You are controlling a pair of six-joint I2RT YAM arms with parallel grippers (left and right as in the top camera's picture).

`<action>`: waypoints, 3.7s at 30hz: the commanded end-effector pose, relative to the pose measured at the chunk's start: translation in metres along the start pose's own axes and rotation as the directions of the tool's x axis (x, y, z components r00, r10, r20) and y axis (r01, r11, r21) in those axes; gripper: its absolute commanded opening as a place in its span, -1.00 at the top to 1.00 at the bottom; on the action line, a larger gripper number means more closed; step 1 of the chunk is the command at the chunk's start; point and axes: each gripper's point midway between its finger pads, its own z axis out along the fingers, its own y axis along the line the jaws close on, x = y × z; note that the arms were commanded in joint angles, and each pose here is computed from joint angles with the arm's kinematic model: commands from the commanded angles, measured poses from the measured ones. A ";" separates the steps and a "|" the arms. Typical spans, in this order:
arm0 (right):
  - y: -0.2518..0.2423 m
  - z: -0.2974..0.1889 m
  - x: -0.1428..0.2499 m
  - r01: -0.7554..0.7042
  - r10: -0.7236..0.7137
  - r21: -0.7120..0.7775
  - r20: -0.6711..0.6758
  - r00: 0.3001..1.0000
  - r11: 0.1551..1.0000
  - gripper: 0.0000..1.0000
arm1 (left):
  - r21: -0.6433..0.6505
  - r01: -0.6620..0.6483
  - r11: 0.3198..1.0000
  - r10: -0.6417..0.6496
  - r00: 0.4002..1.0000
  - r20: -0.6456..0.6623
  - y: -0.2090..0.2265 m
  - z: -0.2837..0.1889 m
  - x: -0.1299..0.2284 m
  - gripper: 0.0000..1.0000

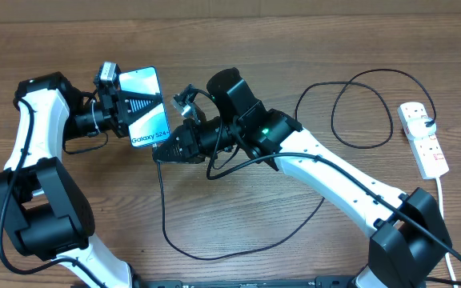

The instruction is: Plug charger to phone and switch on socket

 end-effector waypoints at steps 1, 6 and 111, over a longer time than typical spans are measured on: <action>0.012 -0.007 -0.002 0.034 -0.034 -0.015 0.018 0.999 0.999 0.93 | 0.041 -0.030 0.999 0.029 0.999 0.016 -0.017 0.002 0.000 0.91; 0.012 -0.007 -0.002 0.034 -0.034 -0.015 0.018 0.999 0.999 0.93 | 0.041 0.006 0.999 -0.007 1.000 0.015 -0.017 0.002 0.000 0.91; 0.002 -0.013 -0.019 -0.007 0.004 0.026 0.095 0.995 1.000 0.93 | 0.040 -0.077 0.996 0.077 0.997 0.015 -0.018 0.003 0.002 0.92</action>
